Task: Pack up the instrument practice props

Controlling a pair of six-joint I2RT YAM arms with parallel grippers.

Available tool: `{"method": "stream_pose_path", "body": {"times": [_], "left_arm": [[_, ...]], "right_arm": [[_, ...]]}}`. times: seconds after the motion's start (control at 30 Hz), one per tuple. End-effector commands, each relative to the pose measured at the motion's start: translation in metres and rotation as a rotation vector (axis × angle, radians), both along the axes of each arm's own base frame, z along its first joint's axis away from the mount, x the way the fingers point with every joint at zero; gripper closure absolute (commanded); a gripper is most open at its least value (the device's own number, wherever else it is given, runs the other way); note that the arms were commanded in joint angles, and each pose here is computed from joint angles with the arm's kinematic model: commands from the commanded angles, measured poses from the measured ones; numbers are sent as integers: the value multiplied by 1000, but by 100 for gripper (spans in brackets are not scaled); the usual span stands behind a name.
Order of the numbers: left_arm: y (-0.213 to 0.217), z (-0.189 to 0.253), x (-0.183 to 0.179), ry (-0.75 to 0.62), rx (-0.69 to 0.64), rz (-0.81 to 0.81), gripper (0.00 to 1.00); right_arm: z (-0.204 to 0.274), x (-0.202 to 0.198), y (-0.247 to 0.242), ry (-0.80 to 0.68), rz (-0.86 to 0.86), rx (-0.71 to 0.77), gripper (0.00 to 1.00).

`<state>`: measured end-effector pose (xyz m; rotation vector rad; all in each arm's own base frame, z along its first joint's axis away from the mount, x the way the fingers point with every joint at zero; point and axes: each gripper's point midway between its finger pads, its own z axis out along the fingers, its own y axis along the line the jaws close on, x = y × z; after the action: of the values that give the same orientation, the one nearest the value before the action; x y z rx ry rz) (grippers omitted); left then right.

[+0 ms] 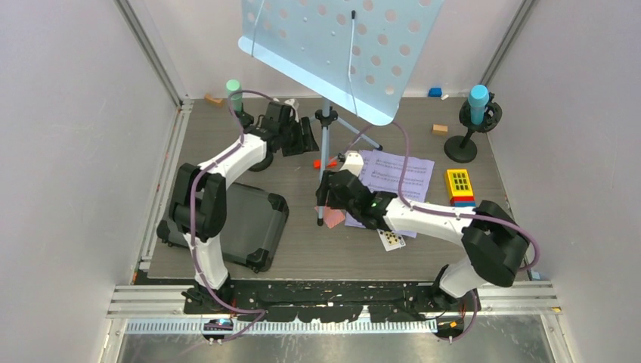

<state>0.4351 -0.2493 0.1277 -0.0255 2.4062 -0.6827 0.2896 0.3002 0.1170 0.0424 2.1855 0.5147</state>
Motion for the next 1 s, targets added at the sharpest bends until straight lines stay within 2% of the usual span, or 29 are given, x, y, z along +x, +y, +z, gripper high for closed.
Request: {"method": "stream_pose_path", "body": {"times": [0.0, 0.17, 0.37, 0.53, 0.7, 0.77, 0.9, 0.97], "left_arm": [[-16, 10, 7, -23, -43, -68, 40], [-6, 10, -4, -27, -9, -69, 40], [10, 35, -25, -78, -25, -41, 40], [20, 58, -52, -128, -72, -24, 37], [30, 90, -79, -264, -119, -34, 28], [30, 103, -89, -347, -124, -39, 20], [19, 131, -103, -536, -74, -51, 8], [10, 143, -104, -619, -43, -44, 6]], "right_arm": [[27, -2, 50, -58, 56, 135, 38], [26, -6, 49, -70, 70, 118, 36], [42, -10, 2, -134, -2, 53, 34], [65, -16, -38, -175, -61, 60, 33], [64, -23, -76, -168, -118, 49, 33], [67, -26, -89, -174, -142, 67, 33], [75, -33, -107, -192, -175, 122, 33], [77, -36, -112, -195, -181, 133, 33]]}}
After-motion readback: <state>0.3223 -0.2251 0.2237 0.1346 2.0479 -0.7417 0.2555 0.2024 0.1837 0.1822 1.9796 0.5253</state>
